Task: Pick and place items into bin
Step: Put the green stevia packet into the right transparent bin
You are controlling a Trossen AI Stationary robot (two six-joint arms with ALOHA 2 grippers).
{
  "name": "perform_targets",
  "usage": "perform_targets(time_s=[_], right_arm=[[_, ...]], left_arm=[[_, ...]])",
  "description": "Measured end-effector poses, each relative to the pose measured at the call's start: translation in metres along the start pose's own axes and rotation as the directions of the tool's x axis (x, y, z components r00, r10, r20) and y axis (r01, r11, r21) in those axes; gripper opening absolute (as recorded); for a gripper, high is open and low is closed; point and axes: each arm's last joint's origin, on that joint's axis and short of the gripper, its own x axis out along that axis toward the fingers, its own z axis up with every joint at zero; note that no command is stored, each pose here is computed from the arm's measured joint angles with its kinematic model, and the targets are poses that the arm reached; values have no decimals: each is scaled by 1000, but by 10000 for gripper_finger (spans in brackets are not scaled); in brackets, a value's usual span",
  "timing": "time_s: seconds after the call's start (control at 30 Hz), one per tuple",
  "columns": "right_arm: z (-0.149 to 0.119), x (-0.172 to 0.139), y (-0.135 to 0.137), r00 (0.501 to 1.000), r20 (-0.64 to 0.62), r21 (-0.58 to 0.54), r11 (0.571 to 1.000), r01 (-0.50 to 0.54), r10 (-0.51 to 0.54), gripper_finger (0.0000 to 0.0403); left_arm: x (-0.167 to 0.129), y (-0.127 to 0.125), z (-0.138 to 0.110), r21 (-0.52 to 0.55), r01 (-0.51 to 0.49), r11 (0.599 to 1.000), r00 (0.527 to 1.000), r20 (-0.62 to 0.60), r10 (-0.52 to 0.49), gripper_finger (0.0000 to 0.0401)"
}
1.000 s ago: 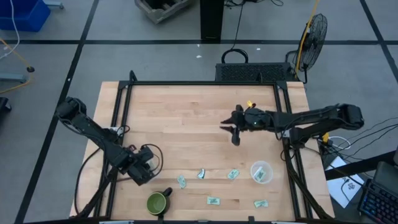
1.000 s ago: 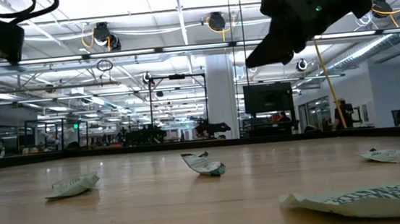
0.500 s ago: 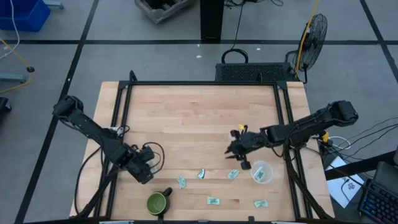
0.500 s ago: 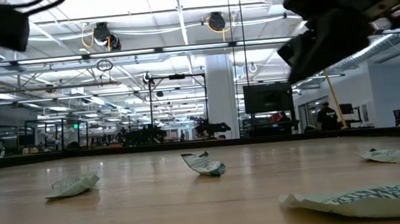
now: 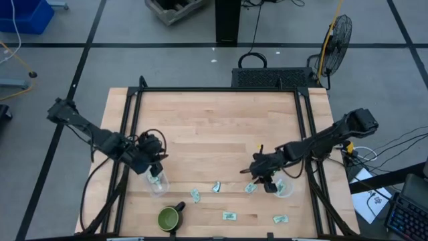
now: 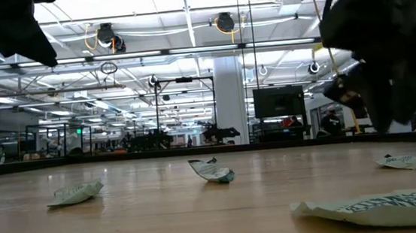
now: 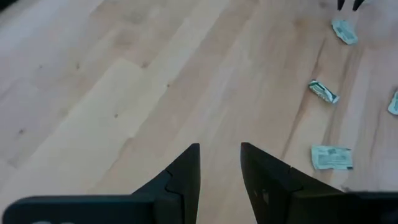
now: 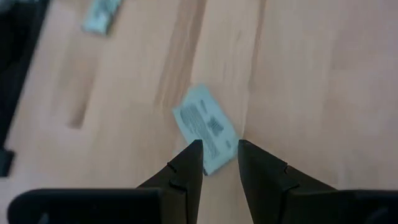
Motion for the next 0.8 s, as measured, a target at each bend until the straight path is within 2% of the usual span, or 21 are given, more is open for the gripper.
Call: perform_targets(time_s=[0.1,0.2,0.37,0.6,0.7,0.8], right_arm=[[-6,13,0,998,-55,-2,1000,9,-9,96],[-5,22,-1,999,-49,-7,1000,8,-9,96],[-7,25,-4,997,-57,-9,998,59,-60,96],[-7,23,-4,996,-57,1,998,63,-63,96],[-7,23,-4,996,-56,-43,997,68,-70,96],[-7,23,-5,991,-44,-102,987,121,-126,95]], left_arm=[[-1,2,2,20,-3,1000,1000,6,3,120],[1,3,2,44,-11,999,1000,5,10,120],[2,4,4,49,-21,999,1000,6,20,120],[2,4,4,56,-22,998,1000,6,21,120],[2,4,4,56,-22,998,1000,6,21,120],[2,4,4,56,-22,998,1000,6,21,120]])
